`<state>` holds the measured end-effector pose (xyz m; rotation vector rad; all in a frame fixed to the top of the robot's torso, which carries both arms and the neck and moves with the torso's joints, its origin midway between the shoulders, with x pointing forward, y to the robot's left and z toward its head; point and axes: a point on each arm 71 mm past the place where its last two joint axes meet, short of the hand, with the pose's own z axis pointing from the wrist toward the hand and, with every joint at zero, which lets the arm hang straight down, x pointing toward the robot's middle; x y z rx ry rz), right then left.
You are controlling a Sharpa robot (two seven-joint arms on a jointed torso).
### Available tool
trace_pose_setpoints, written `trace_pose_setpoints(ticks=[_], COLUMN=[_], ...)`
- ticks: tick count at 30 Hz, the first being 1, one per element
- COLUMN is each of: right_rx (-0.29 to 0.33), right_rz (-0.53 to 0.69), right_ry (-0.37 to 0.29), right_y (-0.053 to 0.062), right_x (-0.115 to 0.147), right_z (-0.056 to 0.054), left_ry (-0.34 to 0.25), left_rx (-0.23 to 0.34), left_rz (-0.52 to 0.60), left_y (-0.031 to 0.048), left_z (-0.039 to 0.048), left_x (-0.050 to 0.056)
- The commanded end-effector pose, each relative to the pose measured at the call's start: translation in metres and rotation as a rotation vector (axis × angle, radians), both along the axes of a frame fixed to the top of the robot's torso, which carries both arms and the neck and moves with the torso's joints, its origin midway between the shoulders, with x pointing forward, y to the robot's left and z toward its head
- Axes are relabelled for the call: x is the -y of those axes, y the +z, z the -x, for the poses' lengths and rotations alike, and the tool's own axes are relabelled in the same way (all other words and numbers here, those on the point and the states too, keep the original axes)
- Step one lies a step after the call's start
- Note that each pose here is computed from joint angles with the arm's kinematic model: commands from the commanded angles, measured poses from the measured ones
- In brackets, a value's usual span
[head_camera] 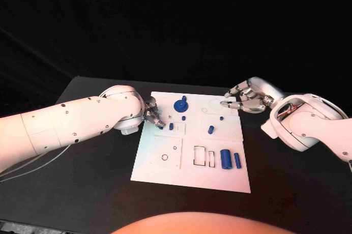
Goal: Assemble the parts on the task board
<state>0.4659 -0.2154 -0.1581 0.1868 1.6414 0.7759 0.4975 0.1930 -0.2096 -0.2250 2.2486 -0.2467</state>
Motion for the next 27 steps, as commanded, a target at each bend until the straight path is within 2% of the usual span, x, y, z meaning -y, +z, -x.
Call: trace_pose_setpoints(ticks=[1, 27], right_rx=[0.002, 0.004], right_rz=[0.005, 0.004], right_ry=[0.012, 0.01], right_y=[-0.0002, 0.0002], right_x=[-0.0009, 0.0], right_z=[0.0008, 0.0015], left_ry=[-0.012, 0.017], left_rx=[-0.03, -0.024], left_rz=[-0.019, -0.023], left_y=[-0.0038, -0.0047], left_z=[0.0025, -0.001], left_x=[0.0022, 0.0018])
